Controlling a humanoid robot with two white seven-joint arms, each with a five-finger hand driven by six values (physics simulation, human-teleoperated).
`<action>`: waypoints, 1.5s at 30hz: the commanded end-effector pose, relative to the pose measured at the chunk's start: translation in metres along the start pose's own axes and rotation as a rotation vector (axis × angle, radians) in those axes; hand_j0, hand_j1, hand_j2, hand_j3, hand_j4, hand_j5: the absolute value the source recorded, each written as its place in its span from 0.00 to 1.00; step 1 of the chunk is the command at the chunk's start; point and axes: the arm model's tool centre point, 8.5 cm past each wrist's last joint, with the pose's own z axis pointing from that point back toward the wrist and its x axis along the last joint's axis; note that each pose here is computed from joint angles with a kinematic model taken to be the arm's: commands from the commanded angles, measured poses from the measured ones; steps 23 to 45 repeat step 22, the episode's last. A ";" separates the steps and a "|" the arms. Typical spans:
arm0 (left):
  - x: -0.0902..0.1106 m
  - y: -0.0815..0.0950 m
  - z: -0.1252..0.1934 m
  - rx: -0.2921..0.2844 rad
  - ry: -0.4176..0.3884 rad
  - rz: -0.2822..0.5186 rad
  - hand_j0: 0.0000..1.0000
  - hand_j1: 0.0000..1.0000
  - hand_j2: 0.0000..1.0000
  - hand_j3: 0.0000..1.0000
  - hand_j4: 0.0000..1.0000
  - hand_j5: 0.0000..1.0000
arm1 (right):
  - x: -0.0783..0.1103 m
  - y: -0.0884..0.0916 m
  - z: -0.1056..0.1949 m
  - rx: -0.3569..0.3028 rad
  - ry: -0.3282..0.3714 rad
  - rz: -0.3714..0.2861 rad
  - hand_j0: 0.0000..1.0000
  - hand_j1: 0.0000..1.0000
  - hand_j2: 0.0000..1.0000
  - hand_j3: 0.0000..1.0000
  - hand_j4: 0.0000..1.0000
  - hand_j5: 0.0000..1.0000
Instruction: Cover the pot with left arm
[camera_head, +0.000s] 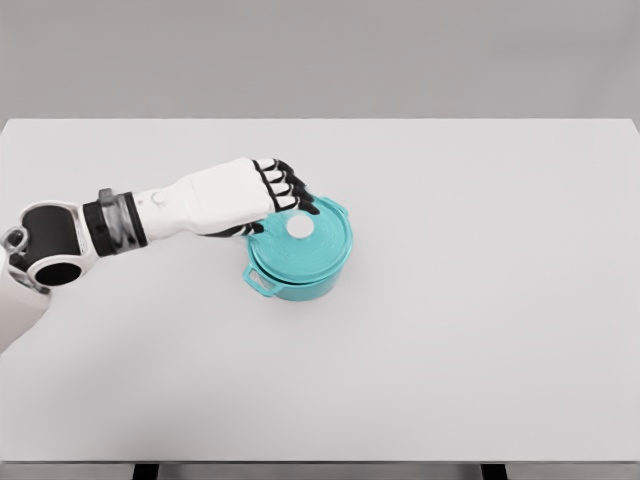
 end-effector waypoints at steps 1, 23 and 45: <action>-0.010 0.019 0.027 0.006 0.034 -0.032 0.94 0.94 0.94 0.94 0.94 0.94 | 0.000 0.000 0.000 0.000 0.000 0.000 1.00 1.00 1.00 1.00 1.00 1.00; -0.051 0.010 0.142 0.030 0.345 0.039 1.00 1.00 1.00 1.00 1.00 1.00 | 0.000 0.000 0.000 0.000 0.000 0.000 1.00 1.00 1.00 1.00 1.00 1.00; -0.051 0.010 0.142 0.030 0.345 0.039 1.00 1.00 1.00 1.00 1.00 1.00 | 0.000 0.000 0.000 0.000 0.000 0.000 1.00 1.00 1.00 1.00 1.00 1.00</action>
